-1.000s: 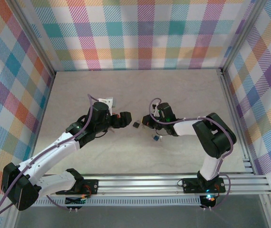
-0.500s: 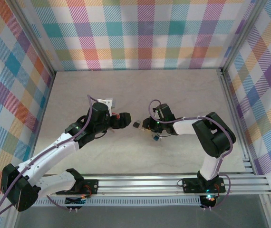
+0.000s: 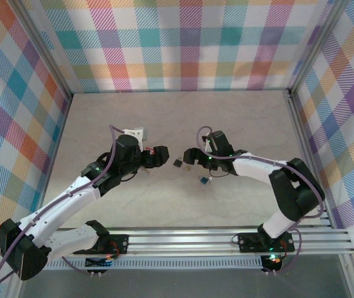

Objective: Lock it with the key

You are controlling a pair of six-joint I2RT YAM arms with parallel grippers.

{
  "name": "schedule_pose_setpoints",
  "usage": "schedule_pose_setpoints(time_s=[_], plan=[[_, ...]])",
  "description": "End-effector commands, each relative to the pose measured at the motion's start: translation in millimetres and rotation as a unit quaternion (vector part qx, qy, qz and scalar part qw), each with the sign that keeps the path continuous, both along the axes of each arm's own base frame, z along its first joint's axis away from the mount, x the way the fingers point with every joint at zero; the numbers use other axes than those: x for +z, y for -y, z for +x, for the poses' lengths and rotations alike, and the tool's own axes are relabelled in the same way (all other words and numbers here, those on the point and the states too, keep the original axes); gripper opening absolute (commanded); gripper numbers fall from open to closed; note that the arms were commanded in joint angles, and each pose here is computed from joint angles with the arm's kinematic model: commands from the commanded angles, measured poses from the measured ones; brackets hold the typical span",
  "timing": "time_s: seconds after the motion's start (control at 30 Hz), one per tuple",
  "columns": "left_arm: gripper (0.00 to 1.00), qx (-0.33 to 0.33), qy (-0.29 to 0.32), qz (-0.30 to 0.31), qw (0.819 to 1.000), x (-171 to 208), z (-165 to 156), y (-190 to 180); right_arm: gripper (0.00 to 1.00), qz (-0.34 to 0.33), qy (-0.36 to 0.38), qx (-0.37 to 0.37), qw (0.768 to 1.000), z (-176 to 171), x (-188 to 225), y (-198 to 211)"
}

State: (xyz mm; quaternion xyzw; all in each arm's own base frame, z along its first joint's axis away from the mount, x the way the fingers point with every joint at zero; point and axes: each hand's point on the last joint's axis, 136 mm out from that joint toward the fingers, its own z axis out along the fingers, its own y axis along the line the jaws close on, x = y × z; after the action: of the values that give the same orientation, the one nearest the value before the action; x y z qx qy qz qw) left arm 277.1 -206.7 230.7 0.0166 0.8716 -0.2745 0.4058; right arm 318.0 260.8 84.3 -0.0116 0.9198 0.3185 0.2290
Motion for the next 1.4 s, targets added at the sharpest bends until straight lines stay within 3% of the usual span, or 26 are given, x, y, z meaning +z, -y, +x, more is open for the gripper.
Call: schedule_pose_setpoints(time_s=[0.0, 0.13, 0.33, 0.53, 0.7, 0.8, 0.9, 0.97, 1.07, 1.13, 1.3, 1.37], plan=[[0.97, 0.026, 0.015, 0.004, 1.000, 5, -2, -12, 0.98, -0.031, 0.067, 0.026, 0.997, 0, 29, 10], [1.00, 0.062, 0.045, 0.006, 0.997, 20, 2, -26, 0.99, -0.057, 0.154, 0.025, 0.986, -2, 63, 29], [1.00, 0.112, 0.060, 0.024, 0.992, 39, 4, -48, 0.99, -0.177, 0.262, -0.061, 0.947, 11, 91, 90], [1.00, 0.131, 0.113, 0.098, 0.980, 46, 6, -72, 0.99, -0.273, 0.367, -0.174, 0.872, 17, 109, 153], [1.00, 0.162, 0.139, 0.177, 0.961, 28, 18, -95, 0.99, -0.351, 0.395, -0.218, 0.821, 19, 99, 192], [1.00, 0.170, 0.138, 0.176, 0.960, 13, 26, -104, 0.99, -0.397, 0.396, -0.243, 0.792, 28, 87, 209], [1.00, 0.210, 0.133, 0.182, 0.952, -2, 34, -126, 0.99, -0.424, 0.391, -0.253, 0.776, 36, 72, 220], [1.00, 0.230, 0.133, 0.182, 0.947, -8, 39, -138, 0.99, -0.424, 0.395, -0.252, 0.775, 38, 70, 222], [1.00, 0.266, 0.144, 0.194, 0.933, -16, 45, -157, 0.99, -0.371, 0.374, -0.274, 0.805, 43, 52, 237], [1.00, 0.283, 0.148, 0.196, 0.927, -21, 51, -169, 0.99, -0.362, 0.370, -0.285, 0.807, 47, 52, 246], [1.00, 0.307, 0.146, 0.224, 0.913, -45, 64, -201, 0.99, -0.306, 0.327, -0.257, 0.856, 67, 37, 257], [1.00, 0.327, 0.144, 0.214, 0.909, -52, 67, -215, 0.99, -0.274, 0.331, -0.255, 0.866, 69, 31, 263]])
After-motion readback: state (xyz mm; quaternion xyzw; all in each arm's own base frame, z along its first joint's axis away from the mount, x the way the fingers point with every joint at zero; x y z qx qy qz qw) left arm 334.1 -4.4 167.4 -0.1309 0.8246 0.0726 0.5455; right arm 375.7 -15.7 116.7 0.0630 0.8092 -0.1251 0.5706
